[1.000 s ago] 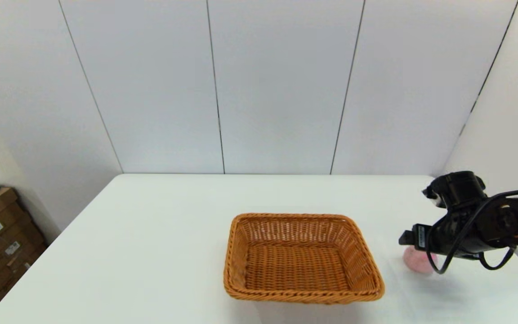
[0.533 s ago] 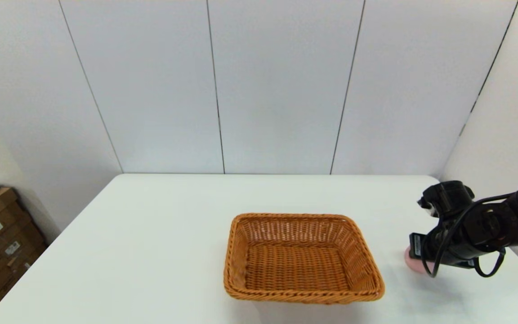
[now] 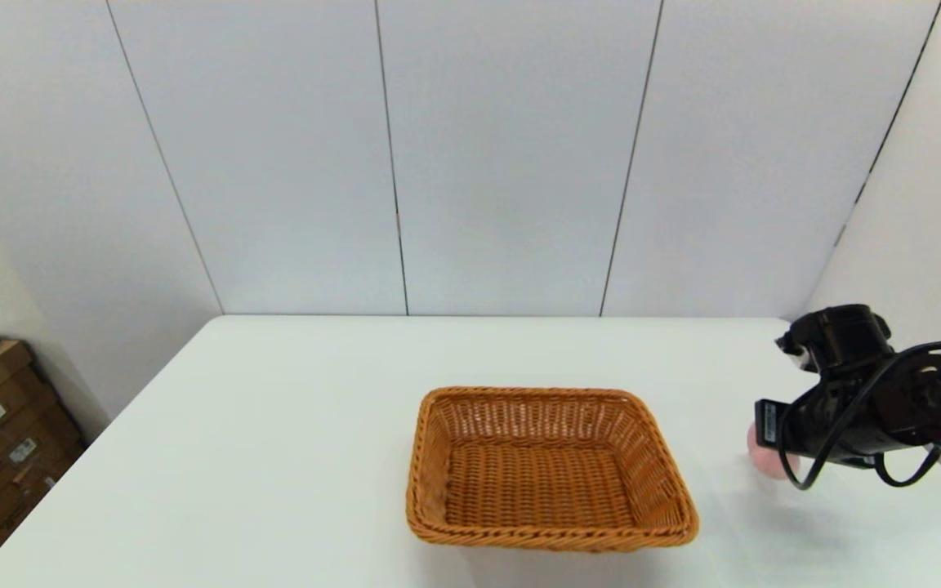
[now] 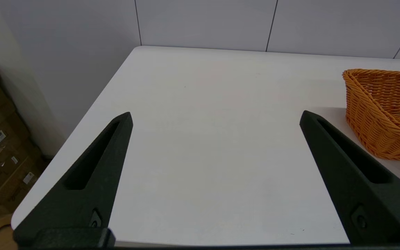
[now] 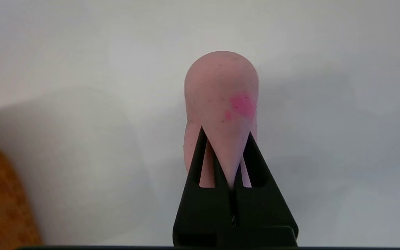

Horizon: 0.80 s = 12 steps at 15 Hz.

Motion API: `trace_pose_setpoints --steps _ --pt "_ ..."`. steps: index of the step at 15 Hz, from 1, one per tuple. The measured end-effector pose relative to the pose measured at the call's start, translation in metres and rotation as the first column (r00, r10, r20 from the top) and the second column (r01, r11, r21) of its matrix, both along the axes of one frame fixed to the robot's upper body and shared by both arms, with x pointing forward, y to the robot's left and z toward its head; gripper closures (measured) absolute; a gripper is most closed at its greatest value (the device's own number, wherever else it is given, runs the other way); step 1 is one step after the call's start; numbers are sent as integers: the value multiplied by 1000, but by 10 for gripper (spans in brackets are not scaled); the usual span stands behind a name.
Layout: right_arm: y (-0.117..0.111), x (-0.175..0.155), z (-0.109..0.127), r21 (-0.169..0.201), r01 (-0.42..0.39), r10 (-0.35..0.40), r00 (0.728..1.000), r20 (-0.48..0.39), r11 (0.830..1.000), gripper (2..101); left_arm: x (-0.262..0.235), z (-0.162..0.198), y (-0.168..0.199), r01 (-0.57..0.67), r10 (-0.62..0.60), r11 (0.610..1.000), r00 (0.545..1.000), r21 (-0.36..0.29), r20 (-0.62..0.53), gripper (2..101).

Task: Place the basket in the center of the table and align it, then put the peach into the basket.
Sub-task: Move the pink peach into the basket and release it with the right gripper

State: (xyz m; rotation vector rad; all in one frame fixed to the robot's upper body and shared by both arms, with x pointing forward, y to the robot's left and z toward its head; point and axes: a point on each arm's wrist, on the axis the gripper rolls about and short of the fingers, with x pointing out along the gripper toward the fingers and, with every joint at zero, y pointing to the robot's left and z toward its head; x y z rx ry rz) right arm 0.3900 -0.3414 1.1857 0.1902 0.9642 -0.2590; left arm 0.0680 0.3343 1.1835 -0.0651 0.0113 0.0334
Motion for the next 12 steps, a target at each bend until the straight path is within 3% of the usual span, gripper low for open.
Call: trace_pose_setpoints --steps 3,5,7,12 --pt "11 -12 36 25 -47 43 993 110 999 973 0 0 0 0 0 1000 1000 0 0 54" --pt "34 -21 59 79 -143 126 975 183 987 973 0 0 0 0 0 1000 1000 -1 0 54" --pt "60 -29 73 111 -252 222 947 232 961 973 0 0 0 0 0 1000 1000 -1 0 54" --pt "125 -43 77 116 -469 434 869 237 876 973 0 0 0 0 0 1000 1000 -3 0 54"
